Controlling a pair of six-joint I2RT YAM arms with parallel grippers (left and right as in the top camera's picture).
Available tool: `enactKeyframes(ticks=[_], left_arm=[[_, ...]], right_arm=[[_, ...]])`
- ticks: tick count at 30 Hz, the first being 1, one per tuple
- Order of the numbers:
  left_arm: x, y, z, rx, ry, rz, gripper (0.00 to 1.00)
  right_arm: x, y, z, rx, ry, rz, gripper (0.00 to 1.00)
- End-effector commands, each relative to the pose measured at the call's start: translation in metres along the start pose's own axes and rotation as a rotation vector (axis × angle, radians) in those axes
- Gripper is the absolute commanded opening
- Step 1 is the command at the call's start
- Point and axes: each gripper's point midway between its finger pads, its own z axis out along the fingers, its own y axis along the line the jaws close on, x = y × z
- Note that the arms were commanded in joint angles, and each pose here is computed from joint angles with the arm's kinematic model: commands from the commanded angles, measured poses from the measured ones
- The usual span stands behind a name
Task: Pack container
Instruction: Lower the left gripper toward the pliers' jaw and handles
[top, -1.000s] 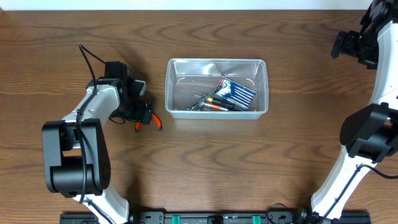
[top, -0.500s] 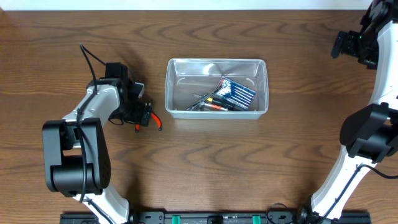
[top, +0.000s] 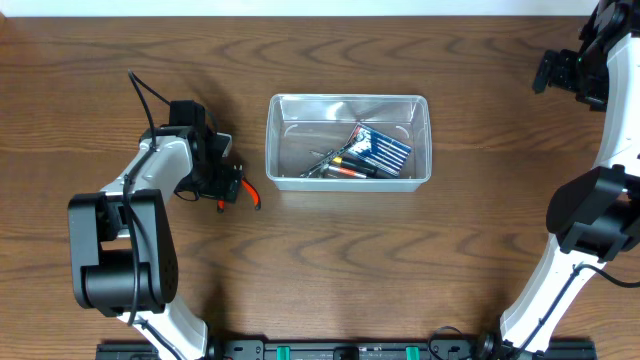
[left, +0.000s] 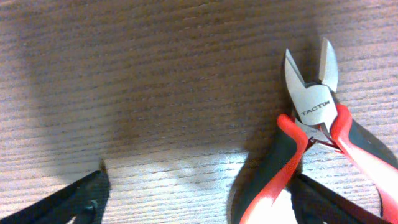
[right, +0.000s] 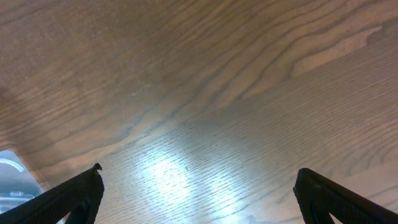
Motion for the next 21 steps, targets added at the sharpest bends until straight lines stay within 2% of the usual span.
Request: enactKeyframes(ticks=[1,9,14,21], left_arm=[[0.004,0.001,0.005,-0.004,0.025,0.013,0.83],[0.002,0.001,0.006,-0.004,0.017,-0.006,0.57],[0.0,-0.004,0.006,0.02,0.008,-0.006,0.51],[-0.007,-0.014,0.005,0.082,-0.025,-0.003,0.5]], right_arm=[[0.0,-0.003,-0.002,0.008,-0.005,0.014,0.99],[0.0,-0.003,-0.002,0.008,-0.005,0.014,0.99],[0.0,-0.003,-0.002,0.008,-0.005,0.014,0.99],[0.0,-0.003,-0.002,0.008,-0.005,0.014,0.99]])
